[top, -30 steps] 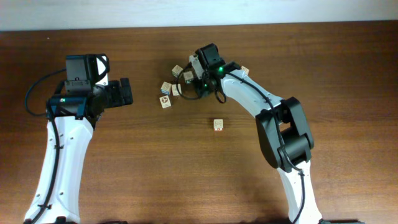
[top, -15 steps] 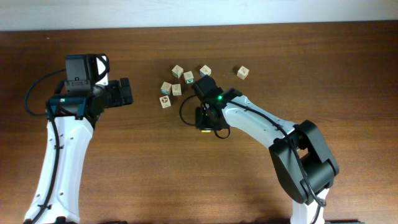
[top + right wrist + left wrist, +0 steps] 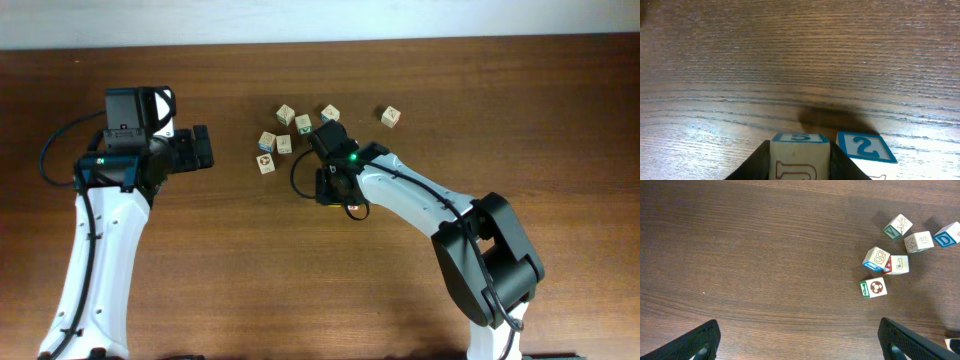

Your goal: Rotate 4 blocks

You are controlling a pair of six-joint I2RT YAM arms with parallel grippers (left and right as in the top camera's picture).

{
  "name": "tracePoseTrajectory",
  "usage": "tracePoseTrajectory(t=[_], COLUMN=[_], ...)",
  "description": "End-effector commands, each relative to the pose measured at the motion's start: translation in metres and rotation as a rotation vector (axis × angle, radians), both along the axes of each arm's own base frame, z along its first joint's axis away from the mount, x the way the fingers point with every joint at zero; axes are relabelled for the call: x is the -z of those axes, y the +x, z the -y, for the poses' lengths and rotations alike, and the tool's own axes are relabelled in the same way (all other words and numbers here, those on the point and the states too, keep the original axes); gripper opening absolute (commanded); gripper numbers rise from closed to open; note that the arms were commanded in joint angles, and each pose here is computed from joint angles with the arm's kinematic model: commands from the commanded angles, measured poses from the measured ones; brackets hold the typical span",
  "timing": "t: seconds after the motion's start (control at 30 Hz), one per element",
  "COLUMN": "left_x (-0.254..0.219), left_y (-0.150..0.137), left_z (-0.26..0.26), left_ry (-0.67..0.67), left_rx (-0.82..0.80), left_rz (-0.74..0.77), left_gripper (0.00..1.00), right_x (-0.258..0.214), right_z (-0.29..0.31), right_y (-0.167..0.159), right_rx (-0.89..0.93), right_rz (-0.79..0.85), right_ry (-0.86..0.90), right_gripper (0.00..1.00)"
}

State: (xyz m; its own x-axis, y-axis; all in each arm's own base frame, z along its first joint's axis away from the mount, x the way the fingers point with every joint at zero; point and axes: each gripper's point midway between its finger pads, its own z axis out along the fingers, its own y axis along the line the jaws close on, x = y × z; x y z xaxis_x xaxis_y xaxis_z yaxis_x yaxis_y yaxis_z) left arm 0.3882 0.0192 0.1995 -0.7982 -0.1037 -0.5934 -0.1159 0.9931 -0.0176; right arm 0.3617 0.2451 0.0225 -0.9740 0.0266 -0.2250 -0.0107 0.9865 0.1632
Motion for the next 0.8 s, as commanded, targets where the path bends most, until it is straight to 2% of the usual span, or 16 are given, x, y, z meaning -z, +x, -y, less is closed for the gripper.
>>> tracePoseTrajectory(t=[0.0,0.13,0.2,0.27,0.33,0.37,0.4,0.53,0.77], left_x=[-0.008,-0.008,-0.008,-0.008,-0.008,-0.008,-0.008,-0.008,-0.008], left_y=[0.002,0.002,0.002,0.002,0.002,0.002,0.002,0.002,0.002], left_z=[-0.002,-0.002,-0.002,-0.002,-0.002,-0.002,-0.002,-0.002,-0.002], left_ry=[-0.002,-0.002,-0.002,-0.002,-0.002,-0.002,-0.001,-0.002,-0.002], left_rx=[-0.017,-0.017,-0.017,-0.017,-0.017,-0.017,-0.017,-0.017,-0.017], left_rz=[0.021,0.021,0.021,0.021,0.021,0.021,0.021,0.021,0.021], left_gripper=[0.99,0.99,0.99,0.99,0.99,0.99,0.99,0.99,0.99], right_x=[0.007,0.001,-0.043,-0.086,-0.099,-0.088,-0.073,-0.026,0.005], right_z=[0.002,-0.001,-0.015,-0.018,-0.020,-0.027,-0.036,-0.042,-0.055], right_y=[-0.002,0.004,0.038,0.086,0.126,0.148,0.155,0.156,0.162], right_rx=[0.006,-0.001,-0.141,-0.192,-0.191,-0.177,-0.207,-0.303,-0.353], right_rz=[-0.010,0.011,0.154,0.344,0.498,0.557,0.577,0.546,0.563], right_ry=[-0.019,-0.007,-0.009,0.001,0.037,0.062,0.073,0.024,0.051], right_gripper=[0.47,0.49,0.51,0.53,0.52,0.52,0.52,0.55,0.61])
